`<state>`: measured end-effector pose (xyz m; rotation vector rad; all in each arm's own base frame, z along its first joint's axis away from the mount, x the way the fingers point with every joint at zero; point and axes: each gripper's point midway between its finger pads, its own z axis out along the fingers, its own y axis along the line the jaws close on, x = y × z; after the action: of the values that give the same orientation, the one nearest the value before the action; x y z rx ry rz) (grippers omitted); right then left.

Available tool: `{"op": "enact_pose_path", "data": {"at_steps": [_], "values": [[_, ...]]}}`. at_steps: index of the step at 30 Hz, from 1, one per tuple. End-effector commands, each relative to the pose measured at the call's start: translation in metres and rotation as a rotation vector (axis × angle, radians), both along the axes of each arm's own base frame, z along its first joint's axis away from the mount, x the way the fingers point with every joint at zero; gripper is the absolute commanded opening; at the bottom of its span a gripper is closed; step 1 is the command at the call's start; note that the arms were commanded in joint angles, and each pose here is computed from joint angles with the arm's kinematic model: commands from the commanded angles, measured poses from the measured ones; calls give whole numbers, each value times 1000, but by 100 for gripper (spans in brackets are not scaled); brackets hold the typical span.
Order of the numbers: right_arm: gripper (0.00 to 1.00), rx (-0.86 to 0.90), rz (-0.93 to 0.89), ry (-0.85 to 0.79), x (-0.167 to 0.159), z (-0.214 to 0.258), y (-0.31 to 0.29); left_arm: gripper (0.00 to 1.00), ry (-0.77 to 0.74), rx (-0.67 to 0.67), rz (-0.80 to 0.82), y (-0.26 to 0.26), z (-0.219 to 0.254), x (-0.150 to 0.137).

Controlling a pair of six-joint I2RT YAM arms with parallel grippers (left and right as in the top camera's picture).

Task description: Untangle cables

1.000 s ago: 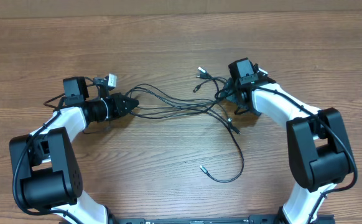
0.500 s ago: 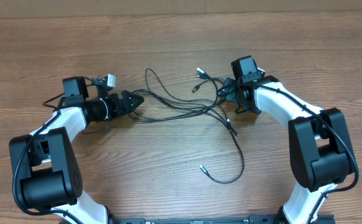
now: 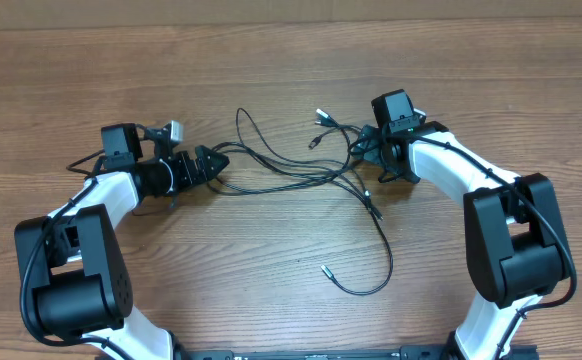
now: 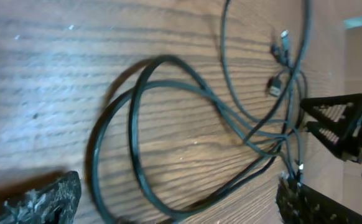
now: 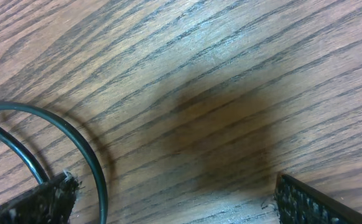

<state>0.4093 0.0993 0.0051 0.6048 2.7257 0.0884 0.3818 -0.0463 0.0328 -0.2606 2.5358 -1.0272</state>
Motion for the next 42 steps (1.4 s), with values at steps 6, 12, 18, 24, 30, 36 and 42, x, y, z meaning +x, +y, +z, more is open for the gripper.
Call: {"op": "enact_pose_path", "data": {"at_steps": [6,12,18,24,30,36,42], "values": [[100,99,24,132,-26,-36,18,100,-31,297,61,18,16,5],[100,100,24,130,-26,-36,18,99,-67,508,67,13,25,5],[100,99,25,128,-25,-36,18,100,-120,550,-14,-15,27,7],[91,91,106,67,-11,1,22,99,-124,567,-14,-16,27,7],[100,117,112,-25,-2,60,26,99,-144,565,-9,-17,30,11],[100,183,139,59,-23,54,35,100,-145,565,-11,-18,30,11],[99,152,123,251,-68,43,24,100,-136,568,-14,-18,28,9]]}}
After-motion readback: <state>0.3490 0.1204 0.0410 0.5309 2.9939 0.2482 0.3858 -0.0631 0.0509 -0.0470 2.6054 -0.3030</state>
